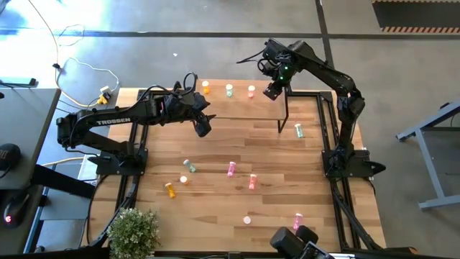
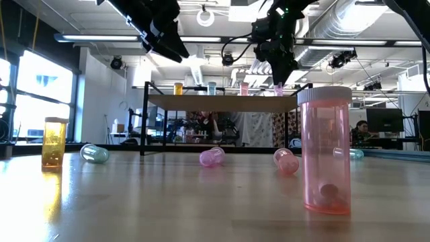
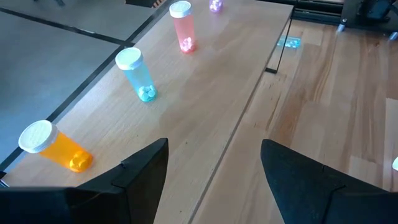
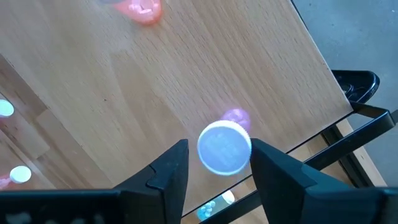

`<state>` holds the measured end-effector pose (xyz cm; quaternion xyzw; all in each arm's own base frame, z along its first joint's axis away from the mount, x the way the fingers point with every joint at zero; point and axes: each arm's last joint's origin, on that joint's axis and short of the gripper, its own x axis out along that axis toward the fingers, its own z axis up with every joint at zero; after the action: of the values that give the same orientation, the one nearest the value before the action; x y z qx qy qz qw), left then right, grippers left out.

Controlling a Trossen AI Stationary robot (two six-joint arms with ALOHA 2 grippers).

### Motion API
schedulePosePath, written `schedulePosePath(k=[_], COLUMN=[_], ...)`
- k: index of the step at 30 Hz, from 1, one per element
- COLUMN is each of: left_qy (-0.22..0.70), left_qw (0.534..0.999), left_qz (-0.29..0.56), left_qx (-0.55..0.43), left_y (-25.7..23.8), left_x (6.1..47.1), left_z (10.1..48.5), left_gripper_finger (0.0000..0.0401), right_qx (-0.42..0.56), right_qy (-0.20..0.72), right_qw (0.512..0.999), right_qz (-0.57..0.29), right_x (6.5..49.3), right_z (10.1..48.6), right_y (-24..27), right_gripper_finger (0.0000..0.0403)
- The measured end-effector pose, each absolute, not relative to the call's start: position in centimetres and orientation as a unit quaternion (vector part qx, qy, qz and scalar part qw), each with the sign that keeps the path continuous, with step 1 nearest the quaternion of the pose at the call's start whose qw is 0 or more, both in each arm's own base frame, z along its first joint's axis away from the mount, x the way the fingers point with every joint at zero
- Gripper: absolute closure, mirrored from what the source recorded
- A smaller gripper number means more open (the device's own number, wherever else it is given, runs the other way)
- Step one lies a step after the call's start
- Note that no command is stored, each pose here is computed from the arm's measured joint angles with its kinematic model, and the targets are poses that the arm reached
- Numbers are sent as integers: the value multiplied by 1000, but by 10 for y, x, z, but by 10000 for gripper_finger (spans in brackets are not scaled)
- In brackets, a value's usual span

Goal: Pick and place medicine bottles onto shelf by color
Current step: Put the top right purple pill bottle on the shelf

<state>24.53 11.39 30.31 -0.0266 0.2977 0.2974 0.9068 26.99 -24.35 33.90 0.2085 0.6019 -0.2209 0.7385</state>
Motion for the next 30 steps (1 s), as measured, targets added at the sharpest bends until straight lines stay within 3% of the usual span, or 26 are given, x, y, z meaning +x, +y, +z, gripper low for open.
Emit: schedulePosePath(k=[30], left_qy=[298], left_qw=[906], left_qz=[301], left_qx=[-25], left_y=[114], left_x=[245], left_z=[303], left_gripper_finger=[156], right_qx=[197], right_qy=[605], right_qw=[732], right_qz=[-241], right_x=[269], right_z=[339], right_y=[-245], right_gripper_finger=[242])
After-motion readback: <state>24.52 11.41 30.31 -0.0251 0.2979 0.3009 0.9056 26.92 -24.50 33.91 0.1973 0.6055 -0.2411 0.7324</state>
